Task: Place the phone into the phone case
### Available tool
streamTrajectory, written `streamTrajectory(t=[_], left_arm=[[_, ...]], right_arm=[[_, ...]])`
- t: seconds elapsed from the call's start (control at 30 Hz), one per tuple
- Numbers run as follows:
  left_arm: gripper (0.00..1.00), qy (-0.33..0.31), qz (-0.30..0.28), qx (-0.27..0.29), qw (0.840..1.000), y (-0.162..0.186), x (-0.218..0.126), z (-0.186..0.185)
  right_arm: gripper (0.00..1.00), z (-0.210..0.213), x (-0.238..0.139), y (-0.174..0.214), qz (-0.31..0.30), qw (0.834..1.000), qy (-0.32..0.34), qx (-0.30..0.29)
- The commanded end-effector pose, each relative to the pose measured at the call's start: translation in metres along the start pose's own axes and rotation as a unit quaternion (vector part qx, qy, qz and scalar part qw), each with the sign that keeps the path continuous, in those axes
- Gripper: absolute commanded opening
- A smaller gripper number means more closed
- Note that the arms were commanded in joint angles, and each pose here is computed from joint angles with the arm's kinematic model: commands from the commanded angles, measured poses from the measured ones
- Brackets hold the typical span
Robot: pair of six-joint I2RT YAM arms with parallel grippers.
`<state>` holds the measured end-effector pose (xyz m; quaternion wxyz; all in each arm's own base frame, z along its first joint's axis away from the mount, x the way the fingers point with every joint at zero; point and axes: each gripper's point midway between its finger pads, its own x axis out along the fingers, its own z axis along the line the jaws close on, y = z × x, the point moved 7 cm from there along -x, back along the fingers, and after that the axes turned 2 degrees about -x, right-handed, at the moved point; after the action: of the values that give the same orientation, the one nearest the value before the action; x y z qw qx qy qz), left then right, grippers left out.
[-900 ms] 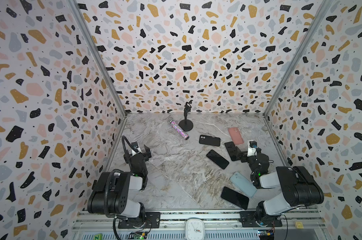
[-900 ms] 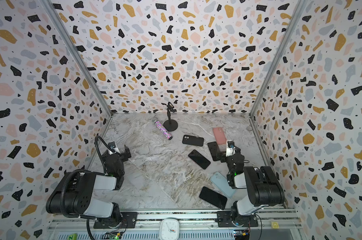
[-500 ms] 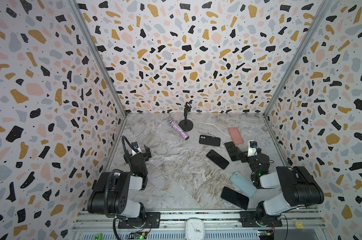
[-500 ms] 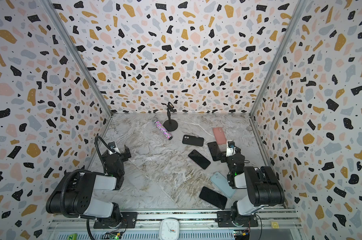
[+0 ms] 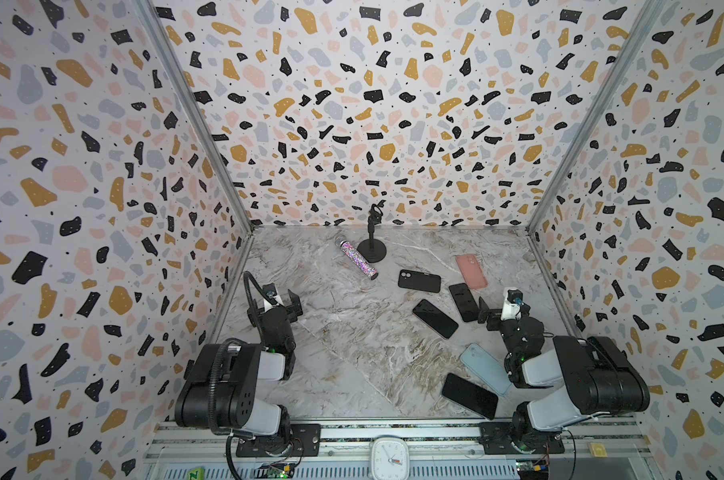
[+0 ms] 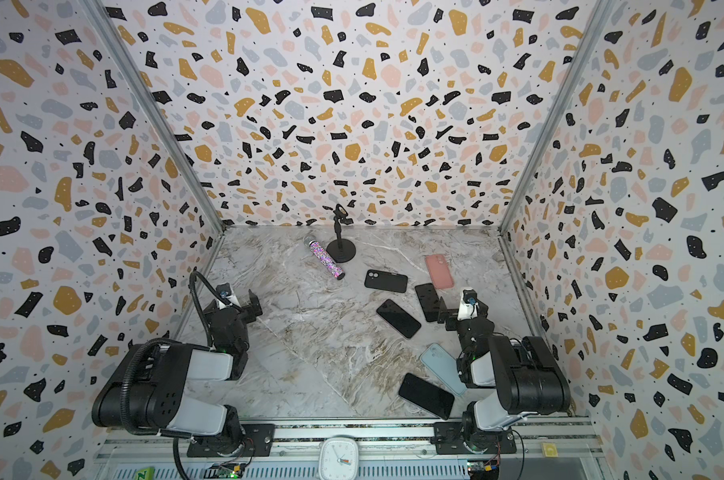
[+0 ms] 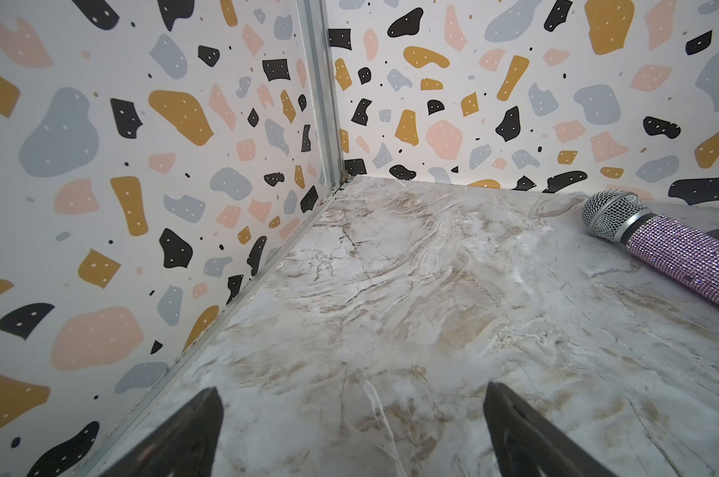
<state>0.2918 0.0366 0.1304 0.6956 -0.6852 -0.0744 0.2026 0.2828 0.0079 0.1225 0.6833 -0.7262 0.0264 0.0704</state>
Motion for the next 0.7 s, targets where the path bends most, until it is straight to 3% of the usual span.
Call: streamTrajectory(t=[0.0,0.13,0.2,0.3,0.37,0.4,0.5,0.67], left_arm=[[1.00,-0.006,-0.027,-0.016,0.999,-0.011,-0.001,0.001],[1.00,-0.019,-0.031,-0.019,0.999,-0.013,-0.002,0.002],[1.00,-0.059,-0.035,-0.026,0.997,-0.026,-0.002,0.004],[1.00,-0.097,0.054,-0.022,0.994,-0.040,0.017,-0.003],[1.00,-0.088,0.051,-0.069,0.992,-0.046,0.014,-0.007],[1.00,-0.072,0.041,-0.093,0.992,-0.050,0.008,-0.012],[1.00,-0.079,0.032,-0.080,0.993,-0.061,-0.013,-0.032],[1.00,-0.011,0.113,-0.085,0.990,-0.059,-0.030,-0.070]], right_arm=[[0.99,0.001,0.010,-0.016,-0.022,1.000,0.014,-0.003],[0.99,0.005,0.011,-0.019,-0.023,0.999,0.026,-0.015],[0.99,0.011,0.008,-0.024,-0.018,0.999,0.031,-0.034],[0.99,0.032,0.011,-0.049,-0.007,0.996,0.043,-0.082],[0.99,0.045,0.011,-0.065,-0.003,0.996,0.055,-0.071],[0.99,0.055,0.011,-0.069,0.007,0.997,0.041,-0.060],[0.99,0.082,0.011,-0.074,0.046,0.999,-0.009,-0.018],[0.99,0.135,-0.005,-0.058,0.145,0.981,-0.126,-0.018]])
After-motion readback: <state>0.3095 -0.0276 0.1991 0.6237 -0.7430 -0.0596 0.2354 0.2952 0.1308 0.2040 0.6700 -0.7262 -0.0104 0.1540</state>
